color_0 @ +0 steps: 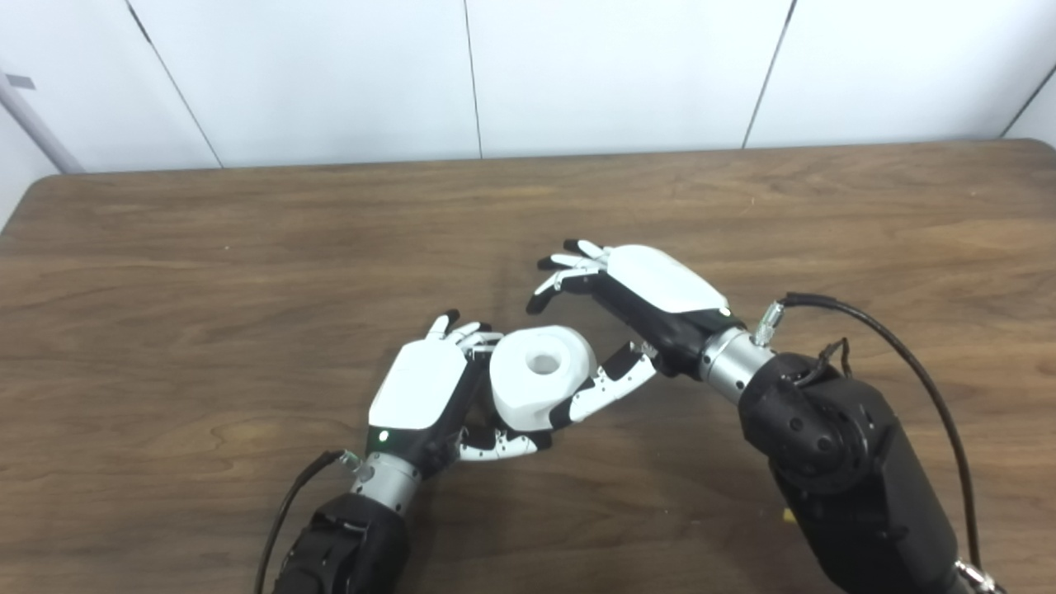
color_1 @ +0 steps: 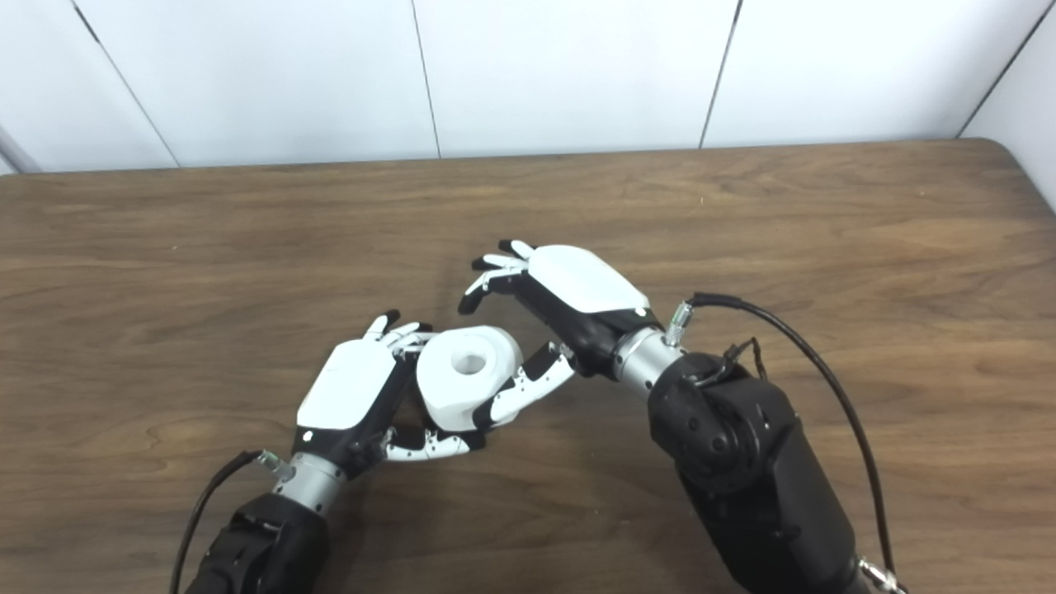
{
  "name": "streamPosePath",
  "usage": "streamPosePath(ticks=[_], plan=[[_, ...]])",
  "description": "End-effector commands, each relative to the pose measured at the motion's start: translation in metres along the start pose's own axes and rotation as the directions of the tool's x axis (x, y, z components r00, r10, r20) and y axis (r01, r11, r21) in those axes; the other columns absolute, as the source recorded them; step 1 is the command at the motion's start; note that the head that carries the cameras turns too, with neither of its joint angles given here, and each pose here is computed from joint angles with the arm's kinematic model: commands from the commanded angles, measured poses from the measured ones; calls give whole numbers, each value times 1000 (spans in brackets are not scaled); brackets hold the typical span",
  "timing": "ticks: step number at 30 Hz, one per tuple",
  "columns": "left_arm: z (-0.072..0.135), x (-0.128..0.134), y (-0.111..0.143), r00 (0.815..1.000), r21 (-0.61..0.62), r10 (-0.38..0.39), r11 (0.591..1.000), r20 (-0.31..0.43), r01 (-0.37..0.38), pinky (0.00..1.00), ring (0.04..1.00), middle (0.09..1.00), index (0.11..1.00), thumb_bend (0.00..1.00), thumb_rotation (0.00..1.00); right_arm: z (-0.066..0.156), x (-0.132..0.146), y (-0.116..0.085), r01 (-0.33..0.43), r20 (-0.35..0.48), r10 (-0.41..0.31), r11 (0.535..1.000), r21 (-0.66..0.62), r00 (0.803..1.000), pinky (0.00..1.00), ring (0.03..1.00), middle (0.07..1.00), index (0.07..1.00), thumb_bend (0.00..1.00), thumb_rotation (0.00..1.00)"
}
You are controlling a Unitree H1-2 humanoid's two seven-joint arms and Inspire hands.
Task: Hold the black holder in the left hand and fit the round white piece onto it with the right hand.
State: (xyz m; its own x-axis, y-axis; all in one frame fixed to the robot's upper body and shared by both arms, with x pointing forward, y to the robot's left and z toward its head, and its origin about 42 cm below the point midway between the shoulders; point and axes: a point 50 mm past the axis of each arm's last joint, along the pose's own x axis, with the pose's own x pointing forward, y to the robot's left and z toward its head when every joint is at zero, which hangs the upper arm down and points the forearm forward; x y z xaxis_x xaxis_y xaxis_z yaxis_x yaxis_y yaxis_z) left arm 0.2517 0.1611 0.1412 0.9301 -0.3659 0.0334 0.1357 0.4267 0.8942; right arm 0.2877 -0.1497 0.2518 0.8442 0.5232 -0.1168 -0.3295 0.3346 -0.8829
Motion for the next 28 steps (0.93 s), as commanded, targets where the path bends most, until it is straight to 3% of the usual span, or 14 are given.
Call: streamPosePath(ticks=[1, 9, 18, 28], plan=[[2, 3, 3, 1000, 15, 17, 1000, 15, -17, 1000, 880, 791, 486, 522, 52, 8, 2, -14, 45, 47, -43, 998, -47, 998, 1000, 1000, 953, 788, 1000, 407], [2, 3, 2, 1000, 16, 17, 1000, 15, -17, 1000, 880, 790, 486, 522, 53, 7, -1, -18, 44, 39, -42, 997, -57, 998, 1000, 1000, 970, 820, 1000, 414], [0, 4, 4, 1000, 10, 21, 1000, 12, -21, 1000, 880, 787, 486, 522, 53, -4, -24, -30, 47, 4, -47, 996, -69, 999, 1000, 1000, 970, 802, 1000, 393], [-3, 5, 5, 1000, 11, 22, 1000, 13, -22, 1000, 879, 783, 486, 522, 53, -6, -25, -24, 41, -7, -41, 997, -60, 999, 1000, 1000, 966, 801, 1000, 389]])
